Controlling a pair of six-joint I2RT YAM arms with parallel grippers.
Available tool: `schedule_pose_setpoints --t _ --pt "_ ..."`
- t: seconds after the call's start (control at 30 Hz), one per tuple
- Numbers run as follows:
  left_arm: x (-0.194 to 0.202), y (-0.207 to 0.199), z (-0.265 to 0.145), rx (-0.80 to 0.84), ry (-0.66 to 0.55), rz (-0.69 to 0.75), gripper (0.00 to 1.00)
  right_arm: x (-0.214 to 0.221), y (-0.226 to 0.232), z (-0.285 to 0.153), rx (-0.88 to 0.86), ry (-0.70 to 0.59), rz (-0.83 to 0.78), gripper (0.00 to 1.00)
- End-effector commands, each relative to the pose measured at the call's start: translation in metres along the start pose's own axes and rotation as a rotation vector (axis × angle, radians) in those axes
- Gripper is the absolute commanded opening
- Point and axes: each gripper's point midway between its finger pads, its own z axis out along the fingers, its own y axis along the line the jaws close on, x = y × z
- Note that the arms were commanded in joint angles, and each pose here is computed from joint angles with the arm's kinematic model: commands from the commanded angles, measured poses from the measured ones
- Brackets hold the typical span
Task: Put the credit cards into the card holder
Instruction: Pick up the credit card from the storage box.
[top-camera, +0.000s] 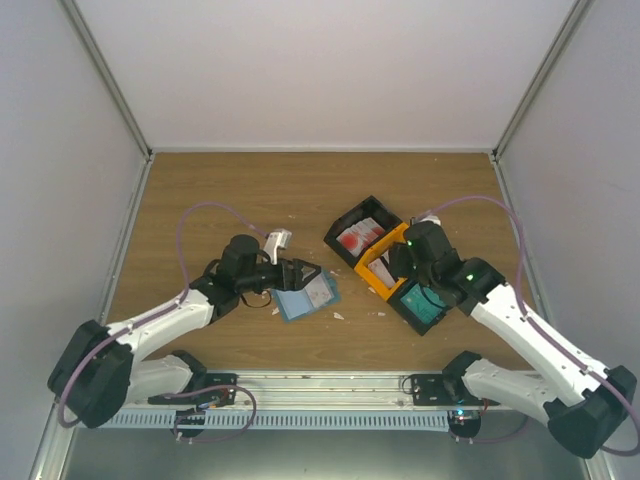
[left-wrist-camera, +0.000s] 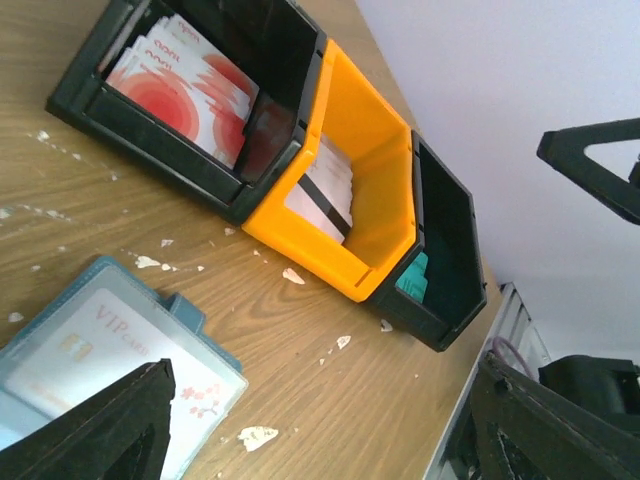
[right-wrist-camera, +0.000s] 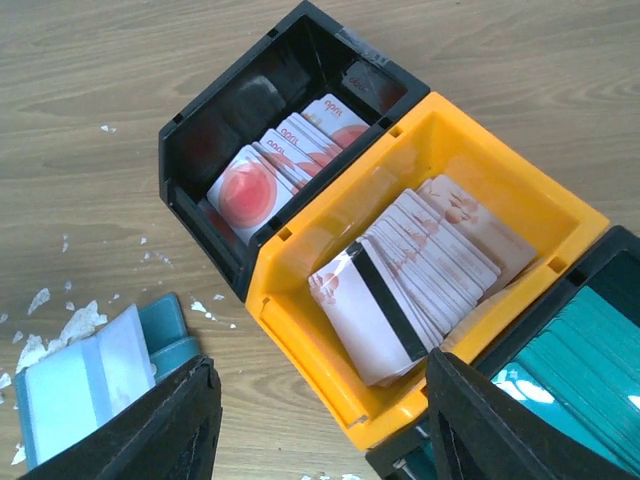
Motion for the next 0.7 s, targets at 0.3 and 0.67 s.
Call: schedule_pose_setpoints --t 0.3,0.67 --pt "-0.015 -0.013 -0.049 -0.112 -0.092 0.173 0.99 -0.025 0.02 0.021 -0.025 0.06 -0.153 0.62" --pt "-0.05 -0.033 -0.019 -0.014 -0.097 0.141 0.99 -0.036 0.043 0.062 -0.098 0.103 -0.233 0.63"
